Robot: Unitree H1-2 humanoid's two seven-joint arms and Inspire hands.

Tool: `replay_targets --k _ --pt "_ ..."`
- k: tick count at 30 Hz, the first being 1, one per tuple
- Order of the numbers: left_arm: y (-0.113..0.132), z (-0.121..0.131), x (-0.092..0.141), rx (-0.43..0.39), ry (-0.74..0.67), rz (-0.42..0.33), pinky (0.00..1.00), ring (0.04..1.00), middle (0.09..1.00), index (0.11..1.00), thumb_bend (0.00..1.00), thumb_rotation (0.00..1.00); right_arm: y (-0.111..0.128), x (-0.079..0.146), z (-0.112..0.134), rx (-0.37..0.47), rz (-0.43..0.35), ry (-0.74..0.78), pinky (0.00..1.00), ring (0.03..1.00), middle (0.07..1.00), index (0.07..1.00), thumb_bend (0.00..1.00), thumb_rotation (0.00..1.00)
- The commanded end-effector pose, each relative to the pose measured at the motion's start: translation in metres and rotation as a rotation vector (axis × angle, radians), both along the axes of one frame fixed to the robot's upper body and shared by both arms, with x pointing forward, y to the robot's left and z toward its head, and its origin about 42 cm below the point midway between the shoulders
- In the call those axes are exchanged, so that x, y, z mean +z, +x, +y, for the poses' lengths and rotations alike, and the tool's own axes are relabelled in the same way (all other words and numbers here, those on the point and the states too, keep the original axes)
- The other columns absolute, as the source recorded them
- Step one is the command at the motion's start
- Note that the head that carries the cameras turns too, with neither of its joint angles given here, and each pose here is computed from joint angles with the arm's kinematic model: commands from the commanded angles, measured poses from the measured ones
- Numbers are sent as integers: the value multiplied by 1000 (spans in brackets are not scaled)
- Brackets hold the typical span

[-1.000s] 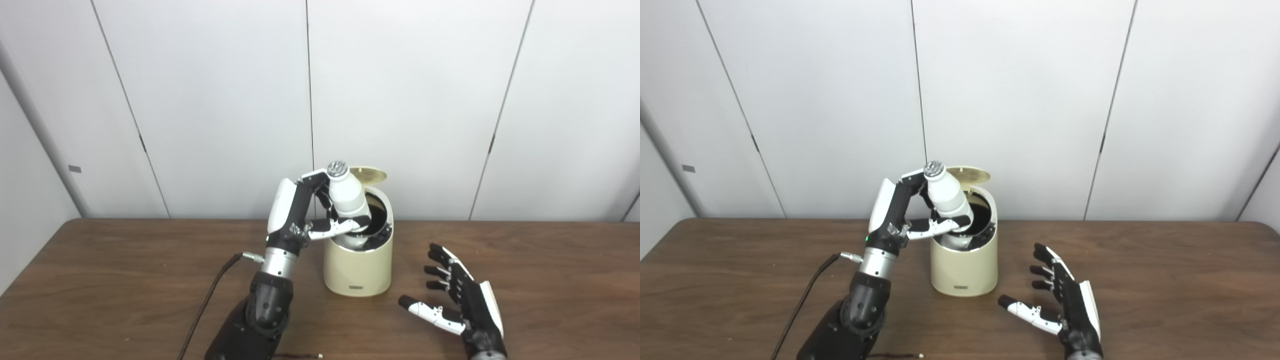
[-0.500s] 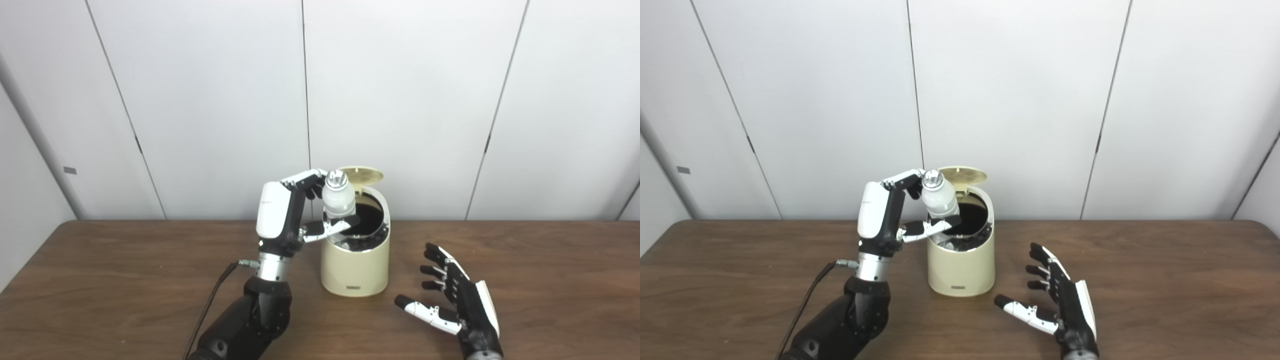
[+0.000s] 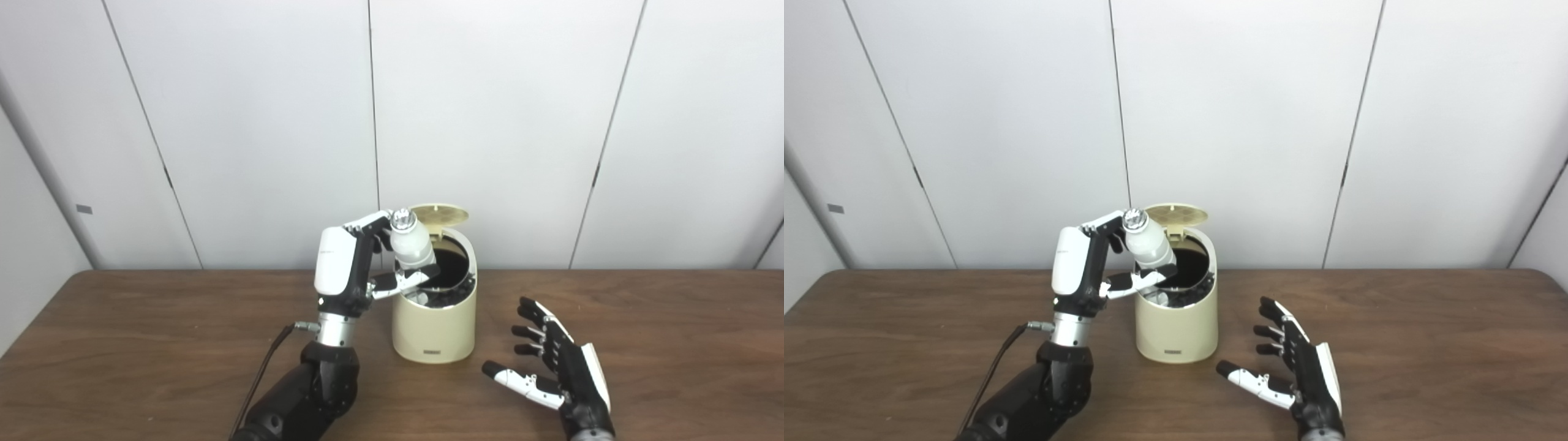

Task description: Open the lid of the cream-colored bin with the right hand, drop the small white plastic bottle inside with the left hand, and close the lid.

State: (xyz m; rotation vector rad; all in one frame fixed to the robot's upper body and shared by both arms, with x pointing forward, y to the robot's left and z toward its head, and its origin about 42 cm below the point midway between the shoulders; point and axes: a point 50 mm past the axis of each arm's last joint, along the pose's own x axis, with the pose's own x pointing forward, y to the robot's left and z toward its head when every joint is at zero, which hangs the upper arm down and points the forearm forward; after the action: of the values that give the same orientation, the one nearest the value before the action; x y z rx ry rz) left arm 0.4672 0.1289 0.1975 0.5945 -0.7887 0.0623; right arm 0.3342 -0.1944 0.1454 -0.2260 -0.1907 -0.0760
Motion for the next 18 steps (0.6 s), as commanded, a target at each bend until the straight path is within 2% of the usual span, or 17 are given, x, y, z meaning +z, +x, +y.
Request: replay_targets --k 1,4,7,8,9,18 --pt "8 -8 22 -58 -29 2 313 369 479 555 495 0 5 21 5 7 -85 18 653 760 856 846 748 262" --pt "9 -6 19 -85 -18 99 369 404 488 547 499 0 4 22 5 1 -90 17 650 753 853 844 745 262" --pt "9 -5 20 -79 2 143 434 430 494 530 503 0 4 23 5 -3 -90 17 654 754 853 844 740 261" --pt "9 -4 20 -79 6 148 451 492 487 519 515 0 5 23 5 -5 -88 19 655 754 853 843 740 262" --pt "9 -4 20 -78 9 153 458 515 486 514 519 0 5 23 5 -6 -89 19 657 754 852 843 741 260" --pt "7 1 20 -70 28 172 465 543 493 498 524 0 4 23 6 -8 -91 24 649 750 852 840 722 239"
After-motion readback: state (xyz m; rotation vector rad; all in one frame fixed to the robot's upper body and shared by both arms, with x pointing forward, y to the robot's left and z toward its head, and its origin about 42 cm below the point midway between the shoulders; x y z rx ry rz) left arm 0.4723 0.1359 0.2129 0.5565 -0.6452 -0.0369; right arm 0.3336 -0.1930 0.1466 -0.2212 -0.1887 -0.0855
